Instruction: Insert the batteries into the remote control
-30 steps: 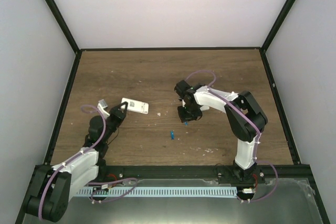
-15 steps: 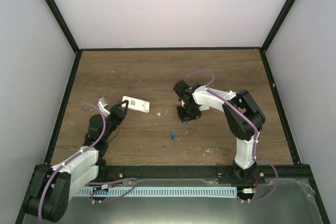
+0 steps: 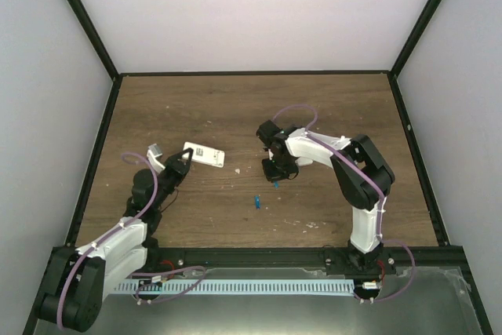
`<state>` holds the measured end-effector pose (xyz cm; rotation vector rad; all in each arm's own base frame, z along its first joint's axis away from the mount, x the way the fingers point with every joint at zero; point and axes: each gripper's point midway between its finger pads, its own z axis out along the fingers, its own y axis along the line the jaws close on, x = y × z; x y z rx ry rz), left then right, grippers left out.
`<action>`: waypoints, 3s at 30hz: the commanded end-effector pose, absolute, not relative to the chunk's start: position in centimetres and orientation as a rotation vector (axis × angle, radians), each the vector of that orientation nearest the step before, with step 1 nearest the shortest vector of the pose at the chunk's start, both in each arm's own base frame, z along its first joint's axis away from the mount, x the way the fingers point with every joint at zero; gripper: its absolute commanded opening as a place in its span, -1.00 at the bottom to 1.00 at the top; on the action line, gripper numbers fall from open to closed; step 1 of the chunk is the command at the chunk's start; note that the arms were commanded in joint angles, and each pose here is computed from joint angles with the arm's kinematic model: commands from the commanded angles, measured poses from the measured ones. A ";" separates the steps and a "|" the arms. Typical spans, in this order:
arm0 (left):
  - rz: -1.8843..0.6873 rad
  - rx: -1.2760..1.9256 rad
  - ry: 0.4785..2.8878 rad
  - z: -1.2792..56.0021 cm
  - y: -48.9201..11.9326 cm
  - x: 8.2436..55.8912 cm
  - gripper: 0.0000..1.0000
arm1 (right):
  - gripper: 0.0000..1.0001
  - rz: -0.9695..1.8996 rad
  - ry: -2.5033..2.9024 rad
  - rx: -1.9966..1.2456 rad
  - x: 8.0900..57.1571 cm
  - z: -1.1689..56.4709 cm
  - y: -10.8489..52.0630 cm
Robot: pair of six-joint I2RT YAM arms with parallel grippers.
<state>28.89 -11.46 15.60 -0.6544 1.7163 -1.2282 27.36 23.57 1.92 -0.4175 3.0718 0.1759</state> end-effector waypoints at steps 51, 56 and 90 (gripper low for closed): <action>-1.555 -0.710 1.386 26.2 -13.5 32.4 -1.00 | -0.99 1.239 2.117 -0.414 34.1 28.1 37.3; -1.544 -0.719 1.376 26.2 -13.3 32.4 -1.00 | -0.99 1.220 2.133 -0.404 34.3 27.7 37.2; -1.525 -0.718 1.341 26.2 -12.7 32.2 -1.00 | -0.98 1.183 2.241 -0.368 33.6 25.0 37.1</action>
